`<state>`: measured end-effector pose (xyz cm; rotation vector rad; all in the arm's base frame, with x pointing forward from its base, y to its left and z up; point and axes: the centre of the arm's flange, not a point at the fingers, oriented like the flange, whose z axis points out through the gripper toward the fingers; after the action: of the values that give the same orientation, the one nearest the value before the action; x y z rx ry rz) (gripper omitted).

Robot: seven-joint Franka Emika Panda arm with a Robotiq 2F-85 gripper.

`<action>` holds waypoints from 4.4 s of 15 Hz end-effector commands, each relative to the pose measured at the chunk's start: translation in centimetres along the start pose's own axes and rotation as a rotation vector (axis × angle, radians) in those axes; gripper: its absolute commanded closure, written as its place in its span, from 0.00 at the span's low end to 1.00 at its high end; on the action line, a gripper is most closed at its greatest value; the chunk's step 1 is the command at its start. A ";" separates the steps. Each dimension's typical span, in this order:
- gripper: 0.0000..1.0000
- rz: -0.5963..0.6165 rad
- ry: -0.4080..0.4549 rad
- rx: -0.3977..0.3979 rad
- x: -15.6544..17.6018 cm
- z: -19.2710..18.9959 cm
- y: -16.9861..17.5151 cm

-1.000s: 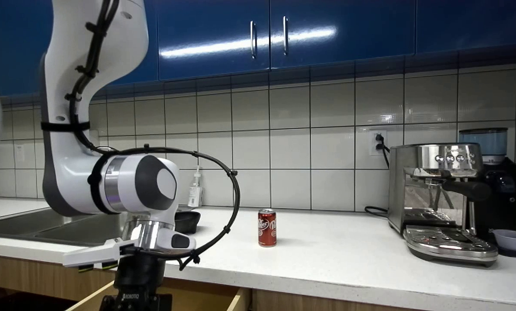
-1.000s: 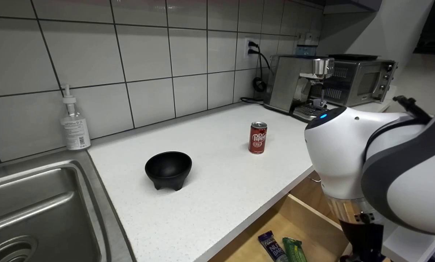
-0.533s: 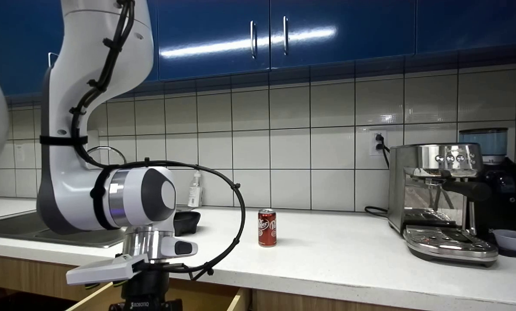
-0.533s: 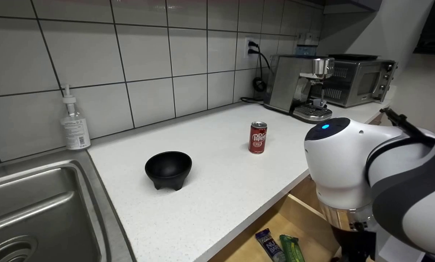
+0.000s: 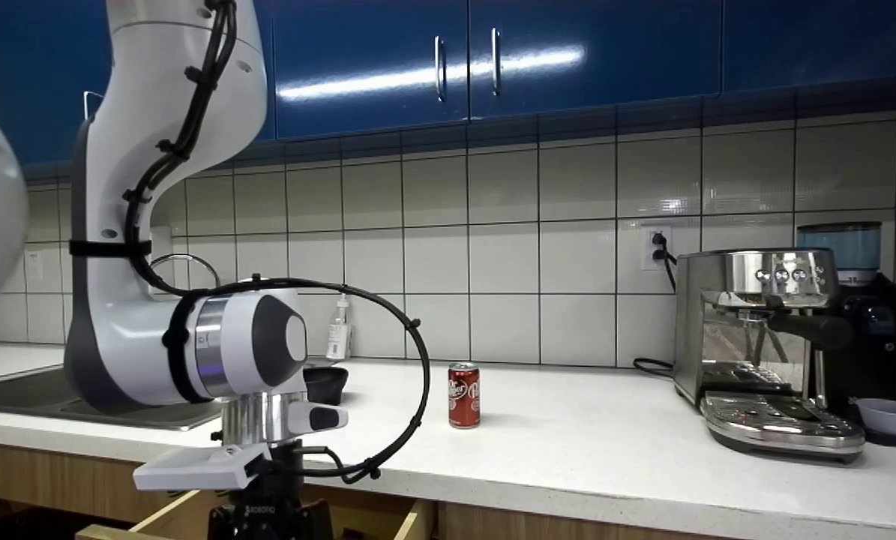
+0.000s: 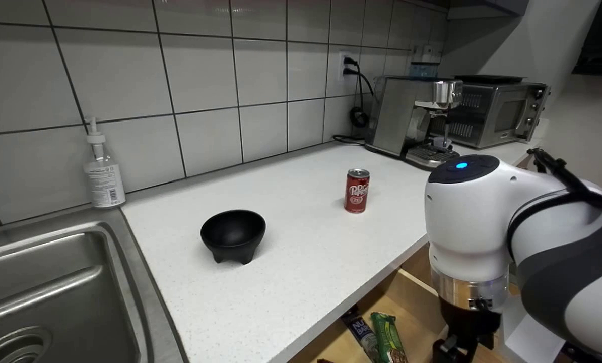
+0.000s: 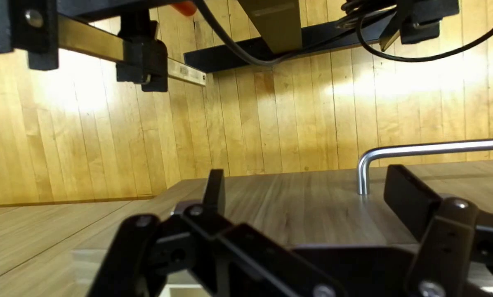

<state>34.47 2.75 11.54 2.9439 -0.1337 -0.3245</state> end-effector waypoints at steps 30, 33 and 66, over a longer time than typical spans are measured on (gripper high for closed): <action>0.00 0.002 0.493 0.049 5.5 -1.4 1.2; 0.00 0.010 0.485 0.054 6.2 -1.9 1.4; 0.00 0.053 0.460 0.108 9.2 -6.7 2.8</action>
<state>43.66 0.69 12.48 3.0007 -0.1389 0.3396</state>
